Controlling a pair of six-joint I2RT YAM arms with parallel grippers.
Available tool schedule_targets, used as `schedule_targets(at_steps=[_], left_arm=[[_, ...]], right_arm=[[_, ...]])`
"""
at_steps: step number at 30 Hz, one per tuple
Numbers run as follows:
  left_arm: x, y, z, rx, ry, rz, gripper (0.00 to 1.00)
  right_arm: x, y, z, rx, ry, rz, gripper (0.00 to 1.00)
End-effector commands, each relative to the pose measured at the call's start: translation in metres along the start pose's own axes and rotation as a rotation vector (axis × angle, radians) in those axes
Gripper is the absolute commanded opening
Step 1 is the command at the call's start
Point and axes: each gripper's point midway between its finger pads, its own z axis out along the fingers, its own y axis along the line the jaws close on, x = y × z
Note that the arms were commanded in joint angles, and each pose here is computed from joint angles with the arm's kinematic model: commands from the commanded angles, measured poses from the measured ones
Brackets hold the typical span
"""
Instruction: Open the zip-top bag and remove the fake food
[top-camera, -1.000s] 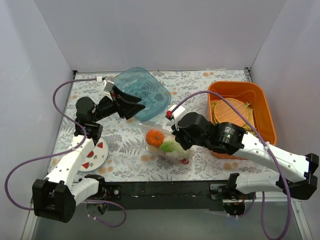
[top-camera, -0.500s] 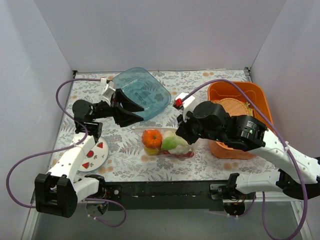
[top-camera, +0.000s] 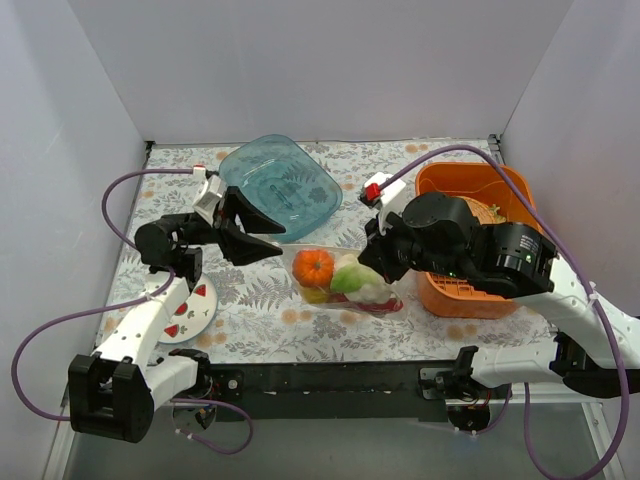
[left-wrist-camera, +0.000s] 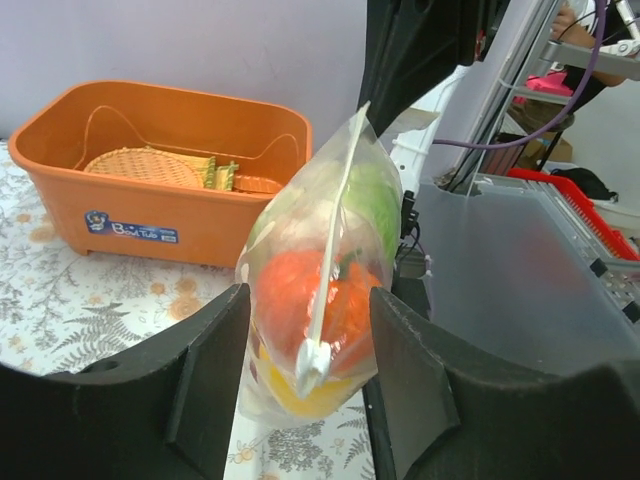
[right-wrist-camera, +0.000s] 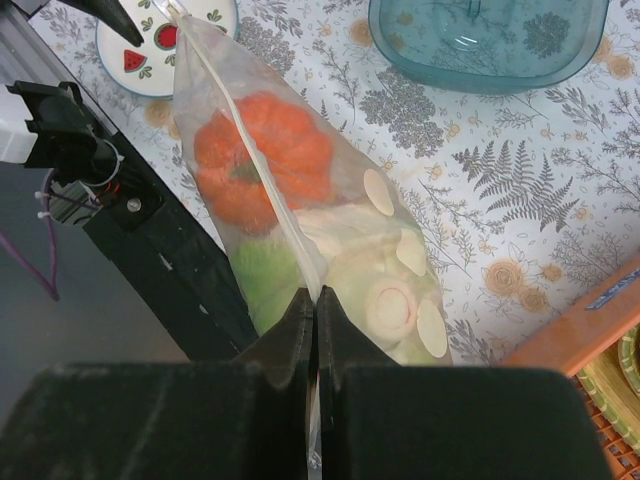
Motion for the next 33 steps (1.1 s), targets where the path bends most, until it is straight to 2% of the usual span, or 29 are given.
schedule_targets(at_steps=[1,7,10,11,15,17,19,26,28,29,30,31,32,33], left_arm=[[0.009,-0.009,-0.003,0.023,0.008,0.011,0.50],[0.008,-0.006,-0.003,0.015,-0.017,0.001,0.49],[0.006,-0.006,-0.002,0.022,-0.032,0.013,0.45],[0.005,-0.007,-0.002,0.023,-0.038,-0.007,0.42],[0.004,-0.007,-0.002,0.027,-0.063,-0.012,0.19],[0.006,-0.005,-0.002,0.023,-0.075,-0.023,0.16],[0.005,-0.005,-0.001,0.024,-0.083,-0.027,0.00],[-0.002,0.000,0.000,0.023,-0.096,-0.032,0.00],[0.000,0.004,0.001,0.025,-0.076,-0.039,0.00],[0.001,0.008,0.001,0.022,-0.067,-0.037,0.00],[0.007,0.020,0.001,-0.004,-0.051,-0.117,0.00],[0.013,0.028,0.001,-0.014,-0.034,-0.074,0.00],[0.016,0.034,0.001,-0.022,-0.019,-0.091,0.00],[0.025,0.041,0.000,-0.041,0.002,-0.174,0.00]], right_arm=[[-0.040,0.004,-0.022,-0.016,-0.139,0.046,0.01],[-0.047,0.005,-0.027,-0.021,-0.155,0.061,0.01],[-0.047,0.005,-0.027,-0.022,-0.158,0.070,0.01],[-0.048,0.005,-0.027,-0.021,-0.161,0.074,0.01],[-0.048,0.004,-0.028,-0.016,-0.169,0.086,0.01],[-0.045,0.005,-0.026,-0.019,-0.165,0.088,0.01],[-0.043,0.004,-0.026,-0.016,-0.164,0.096,0.01],[-0.017,-0.001,-0.011,0.001,-0.127,0.094,0.01],[0.009,-0.006,0.002,0.015,-0.089,0.081,0.04],[0.006,-0.006,0.000,0.001,-0.139,0.081,0.06],[0.036,-0.011,0.020,0.019,-0.076,0.065,0.07],[0.043,-0.010,0.025,0.012,-0.084,0.066,0.08],[0.055,-0.012,0.033,0.012,-0.073,0.064,0.08],[0.052,-0.010,0.035,-0.009,-0.122,0.072,0.09]])
